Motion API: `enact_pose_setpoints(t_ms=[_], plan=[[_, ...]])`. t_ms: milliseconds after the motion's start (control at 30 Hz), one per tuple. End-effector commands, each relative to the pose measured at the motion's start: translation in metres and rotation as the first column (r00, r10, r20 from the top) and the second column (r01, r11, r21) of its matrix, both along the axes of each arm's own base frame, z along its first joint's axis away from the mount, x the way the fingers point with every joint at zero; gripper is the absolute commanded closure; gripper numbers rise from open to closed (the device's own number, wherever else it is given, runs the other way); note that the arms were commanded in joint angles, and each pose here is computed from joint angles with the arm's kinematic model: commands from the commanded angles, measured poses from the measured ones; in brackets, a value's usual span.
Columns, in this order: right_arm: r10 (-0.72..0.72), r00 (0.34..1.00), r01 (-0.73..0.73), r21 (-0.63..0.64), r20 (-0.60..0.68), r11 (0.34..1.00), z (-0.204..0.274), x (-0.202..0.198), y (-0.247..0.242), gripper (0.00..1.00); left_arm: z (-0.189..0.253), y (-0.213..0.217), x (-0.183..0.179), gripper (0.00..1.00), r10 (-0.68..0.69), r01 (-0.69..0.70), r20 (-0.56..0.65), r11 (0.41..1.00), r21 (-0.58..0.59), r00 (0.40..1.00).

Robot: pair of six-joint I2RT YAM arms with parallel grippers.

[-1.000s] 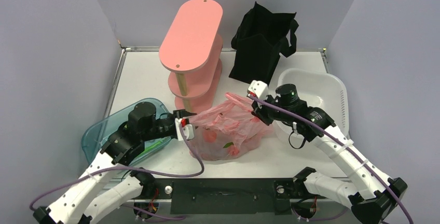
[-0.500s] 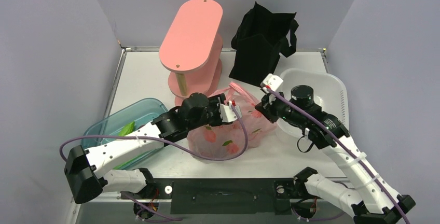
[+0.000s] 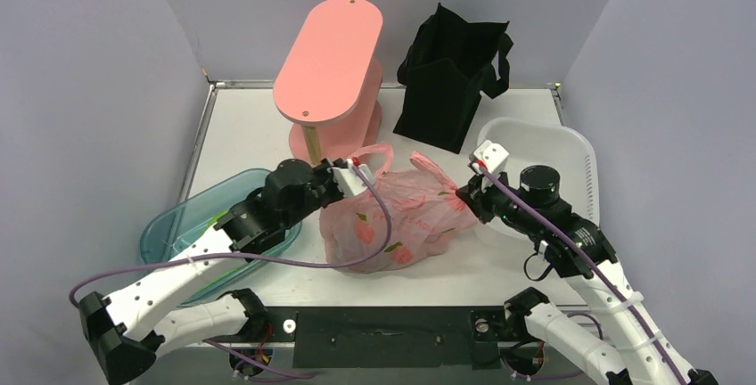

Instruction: Untie the knot of the grocery bags and take out the mixed food

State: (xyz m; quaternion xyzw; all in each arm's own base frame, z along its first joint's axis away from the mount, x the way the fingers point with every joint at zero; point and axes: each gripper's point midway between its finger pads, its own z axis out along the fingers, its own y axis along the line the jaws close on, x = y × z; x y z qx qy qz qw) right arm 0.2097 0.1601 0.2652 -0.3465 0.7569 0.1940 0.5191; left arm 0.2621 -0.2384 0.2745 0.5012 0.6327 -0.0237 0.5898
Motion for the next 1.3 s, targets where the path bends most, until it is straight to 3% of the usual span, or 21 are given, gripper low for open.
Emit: enact_pose_setpoints(t_ms=[0,67,167,233,267,333,400,500,633,800,867,933,967,1067,1100,1267], plan=[[-0.037,0.999,0.036,-0.044,-0.017,0.998,-0.013,-0.010,-0.018,1.00,-0.023,0.042,-0.021,0.94,0.026,-0.022,-0.067,0.998,0.063,0.997],[-0.030,0.999,0.027,-0.059,-0.042,0.998,-0.023,-0.016,-0.020,1.00,-0.029,0.049,-0.034,0.99,-0.003,0.010,-0.091,0.998,0.069,0.996],[-0.012,0.997,0.008,-0.050,-0.071,0.999,-0.027,-0.021,-0.017,1.00,-0.026,0.040,-0.062,0.98,-0.130,0.133,-0.158,0.991,0.008,0.979],[-0.001,0.996,-0.001,-0.029,-0.090,1.000,-0.022,-0.019,-0.011,0.81,-0.014,0.027,-0.076,0.83,-0.220,0.213,-0.178,0.975,-0.060,0.959],[0.001,0.996,-0.003,-0.018,-0.088,1.000,-0.014,-0.014,-0.007,0.62,-0.002,0.021,-0.078,0.72,-0.239,0.224,-0.177,0.969,-0.099,0.955],[-0.003,0.997,0.004,0.011,-0.083,1.000,0.002,-0.004,0.001,0.43,0.013,0.010,-0.076,0.62,-0.256,0.229,-0.185,0.961,-0.152,0.949],[-0.008,0.998,0.011,0.050,-0.058,0.999,0.021,0.007,0.011,0.31,0.024,0.002,-0.069,0.59,-0.253,0.220,-0.184,0.958,-0.182,0.950],[-0.028,1.000,0.028,0.043,-0.006,0.999,0.042,0.023,0.026,0.26,0.037,-0.004,-0.064,0.56,-0.256,0.215,-0.162,0.948,-0.233,0.953],[0.055,0.998,-0.055,-0.005,0.026,0.998,0.055,0.017,0.059,0.25,0.042,0.005,-0.058,0.54,-0.218,0.161,-0.187,0.946,-0.282,0.958],[0.040,0.996,-0.028,-0.150,0.080,0.988,0.041,0.036,0.072,0.24,0.050,0.016,-0.051,0.53,-0.185,0.137,-0.147,0.949,-0.285,0.972],[-0.012,0.995,0.033,-0.215,0.098,0.976,0.032,0.050,0.067,0.26,0.053,0.016,-0.047,0.50,-0.182,0.148,-0.115,0.955,-0.255,0.976],[-0.045,0.993,0.070,-0.241,0.105,0.968,0.029,0.056,0.063,0.41,0.055,0.016,-0.038,0.48,-0.164,0.141,-0.089,0.965,-0.222,0.982],[-0.072,0.993,0.093,-0.229,0.098,0.969,0.030,0.057,0.058,0.56,0.062,0.016,-0.034,0.47,-0.159,0.142,-0.066,0.967,-0.212,0.985],[-0.098,0.994,0.104,-0.131,0.051,0.986,0.038,0.052,0.041,0.82,0.061,0.010,-0.014,0.46,-0.114,0.105,-0.051,0.982,-0.158,0.992],[-0.103,0.994,0.105,-0.091,0.029,0.990,0.039,0.049,0.040,0.96,0.066,0.006,-0.012,0.46,-0.125,0.120,-0.029,0.983,-0.140,0.992],[-0.072,0.997,0.074,0.077,-0.028,0.994,0.040,0.028,0.034,1.00,0.048,-0.025,0.003,0.45,-0.112,0.106,-0.087,0.992,-0.071,0.990]])
